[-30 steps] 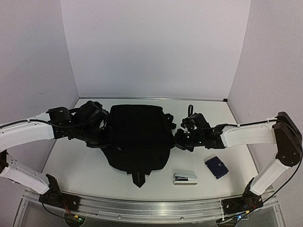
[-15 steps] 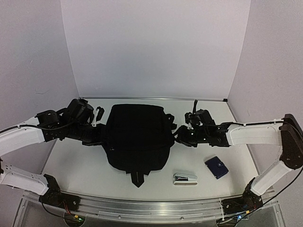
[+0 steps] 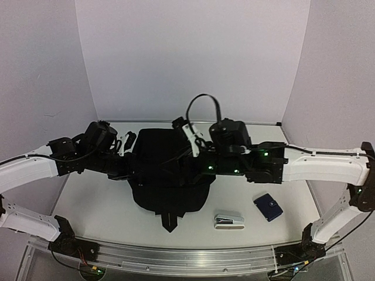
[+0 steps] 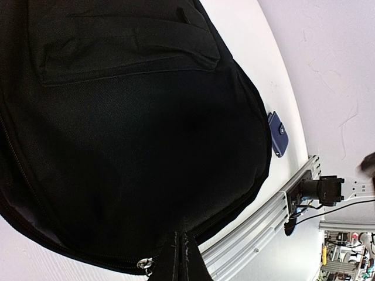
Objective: Pack the student bag
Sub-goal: Zip the student bag at the center of the board.
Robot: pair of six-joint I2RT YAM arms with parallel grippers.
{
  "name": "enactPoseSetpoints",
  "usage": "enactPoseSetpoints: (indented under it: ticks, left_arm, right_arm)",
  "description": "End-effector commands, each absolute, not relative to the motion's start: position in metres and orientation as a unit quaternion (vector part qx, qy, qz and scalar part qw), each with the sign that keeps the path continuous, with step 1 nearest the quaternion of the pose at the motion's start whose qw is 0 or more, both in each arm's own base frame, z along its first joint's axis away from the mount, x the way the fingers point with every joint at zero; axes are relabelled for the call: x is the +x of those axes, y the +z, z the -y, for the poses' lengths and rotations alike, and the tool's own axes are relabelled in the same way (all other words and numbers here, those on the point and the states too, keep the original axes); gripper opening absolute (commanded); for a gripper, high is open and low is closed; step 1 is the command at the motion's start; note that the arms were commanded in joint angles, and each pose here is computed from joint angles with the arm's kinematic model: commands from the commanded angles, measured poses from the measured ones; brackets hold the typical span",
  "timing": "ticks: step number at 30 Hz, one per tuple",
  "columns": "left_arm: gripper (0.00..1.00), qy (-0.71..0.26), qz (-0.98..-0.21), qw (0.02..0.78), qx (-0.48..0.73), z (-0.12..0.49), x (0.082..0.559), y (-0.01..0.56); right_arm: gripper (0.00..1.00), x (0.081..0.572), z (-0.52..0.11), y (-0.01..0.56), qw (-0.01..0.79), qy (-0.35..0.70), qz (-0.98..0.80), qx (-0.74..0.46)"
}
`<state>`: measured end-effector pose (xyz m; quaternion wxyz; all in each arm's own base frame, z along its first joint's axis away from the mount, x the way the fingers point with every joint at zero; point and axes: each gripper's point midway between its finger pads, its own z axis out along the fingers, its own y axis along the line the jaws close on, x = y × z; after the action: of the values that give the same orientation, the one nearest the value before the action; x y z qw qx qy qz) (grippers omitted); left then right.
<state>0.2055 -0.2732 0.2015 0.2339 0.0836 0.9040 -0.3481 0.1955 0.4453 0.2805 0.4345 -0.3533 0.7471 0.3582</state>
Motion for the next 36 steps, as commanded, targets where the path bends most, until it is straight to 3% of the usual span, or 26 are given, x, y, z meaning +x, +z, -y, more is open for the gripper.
enactPoseSetpoints:
  ticks: [1, 14, 16, 20, 23, 36]
  left_arm:
    - [0.0, -0.378, -0.882, 0.272, 0.07, 0.274, 0.212, 0.228]
    - [0.0, -0.382, -0.88, 0.273, 0.067, 0.28, 0.218, 0.232]
    - [0.0, -0.378, -0.881, 0.275, 0.066, 0.279, 0.219, 0.233]
    - [0.0, -0.362, -0.885, 0.286, 0.061, 0.275, 0.225, 0.233]
    - [0.0, -0.343, -0.891, 0.294, 0.042, 0.264, 0.234, 0.23]
    - [0.0, -0.325, -0.889, 0.322, 0.007, 0.229, 0.269, 0.23]
  right_arm:
    - [0.76, 0.186, -0.478, 0.232, 0.416, 0.276, -0.741, -0.449]
    - [0.53, 0.196, -0.501, 0.177, 0.411, 0.186, -0.729, -0.515]
    - [0.44, 0.197, -0.503, 0.173, 0.413, 0.177, -0.728, -0.518]
    - [0.13, 0.195, -0.502, 0.168, 0.416, 0.162, -0.728, -0.521]
    - [0.0, 0.191, -0.495, 0.17, 0.417, 0.162, -0.73, -0.516]
    - [0.0, 0.18, -0.444, 0.166, 0.408, 0.158, -0.763, -0.476]
